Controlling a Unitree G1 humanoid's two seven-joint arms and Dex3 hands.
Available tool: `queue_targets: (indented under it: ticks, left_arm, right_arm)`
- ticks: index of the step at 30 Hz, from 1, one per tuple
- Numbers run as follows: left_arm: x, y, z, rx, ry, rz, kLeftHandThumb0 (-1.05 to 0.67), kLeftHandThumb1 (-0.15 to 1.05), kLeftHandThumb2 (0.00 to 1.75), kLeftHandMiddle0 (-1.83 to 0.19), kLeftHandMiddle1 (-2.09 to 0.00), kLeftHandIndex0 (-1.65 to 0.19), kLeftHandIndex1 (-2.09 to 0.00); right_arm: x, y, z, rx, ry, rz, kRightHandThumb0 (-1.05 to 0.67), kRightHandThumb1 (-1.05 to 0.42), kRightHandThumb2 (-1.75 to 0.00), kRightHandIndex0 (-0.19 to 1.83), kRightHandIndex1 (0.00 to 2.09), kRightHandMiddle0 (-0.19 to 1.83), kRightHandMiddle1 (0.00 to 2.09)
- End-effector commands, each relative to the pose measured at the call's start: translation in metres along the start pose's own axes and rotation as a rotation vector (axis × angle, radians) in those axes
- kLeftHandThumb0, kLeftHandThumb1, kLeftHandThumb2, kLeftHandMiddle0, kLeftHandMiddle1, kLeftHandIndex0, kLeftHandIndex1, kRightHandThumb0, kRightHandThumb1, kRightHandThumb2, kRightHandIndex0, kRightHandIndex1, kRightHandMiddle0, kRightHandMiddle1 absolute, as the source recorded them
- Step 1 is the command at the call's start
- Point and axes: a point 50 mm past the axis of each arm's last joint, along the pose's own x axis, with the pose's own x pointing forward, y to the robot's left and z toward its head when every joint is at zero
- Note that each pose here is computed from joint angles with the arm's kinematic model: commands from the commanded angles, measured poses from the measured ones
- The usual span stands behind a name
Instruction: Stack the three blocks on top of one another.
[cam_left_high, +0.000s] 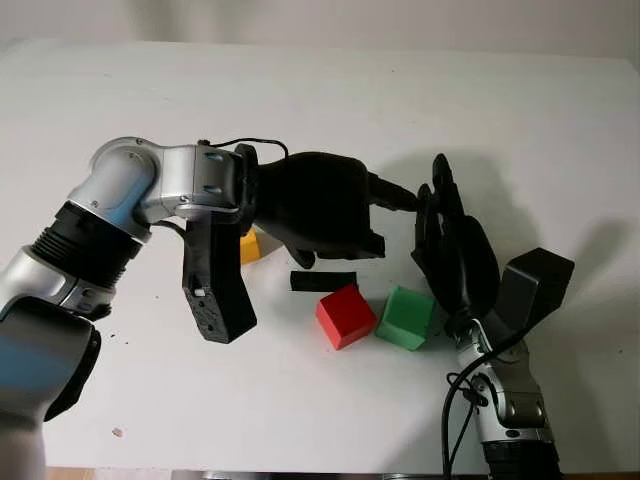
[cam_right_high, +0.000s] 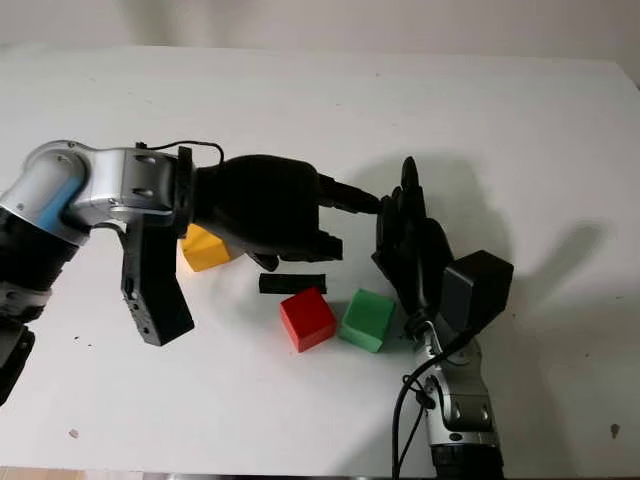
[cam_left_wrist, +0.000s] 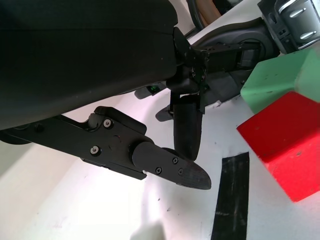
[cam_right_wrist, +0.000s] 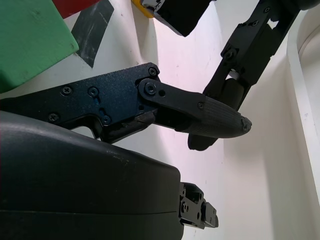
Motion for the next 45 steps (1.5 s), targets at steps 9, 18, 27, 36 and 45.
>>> queue_targets:
  ticks: [9,18,27,36,45]
  left_arm:
    - [-0.022,0.000,-0.022,-0.160,0.137,0.013,-0.61,0.90,0.05,0.00,-0.03,-0.14,-1.15]
    - [-0.067,0.006,-0.044,-0.506,0.319,0.006,-0.74,0.86,0.06,0.19,-0.03,-0.16,-0.20]
    - [-0.087,0.008,-0.032,-0.587,0.343,0.051,-0.72,0.86,0.05,0.19,-0.02,-0.15,-0.13]
    - [-0.081,-0.002,-0.012,-0.675,0.283,0.033,-0.76,0.82,0.04,0.17,-0.04,-0.22,-0.13]
    - [-0.060,-0.029,0.016,-0.781,0.198,0.013,-0.83,0.82,0.05,0.19,-0.04,-0.32,-0.16]
  right_arm:
    - [-0.004,-0.002,0.002,-0.003,-0.017,-0.018,-0.75,-1.05,-0.67,-0.19,0.00,-0.19,0.00]
    - [-0.001,-0.007,0.004,-0.001,-0.027,-0.024,-0.71,-1.05,-0.69,-0.19,0.00,-0.19,0.00]
    - [0.003,-0.022,0.014,-0.030,-0.058,-0.044,-0.69,-1.05,-0.70,-0.19,0.00,-0.19,0.00]
    - [0.002,-0.024,0.016,-0.044,-0.053,-0.034,-0.68,-1.05,-0.71,-0.19,0.00,-0.19,0.00]
    - [0.000,-0.026,0.020,-0.041,-0.052,-0.030,-0.66,-1.05,-0.73,-0.19,0.00,-0.19,0.00]
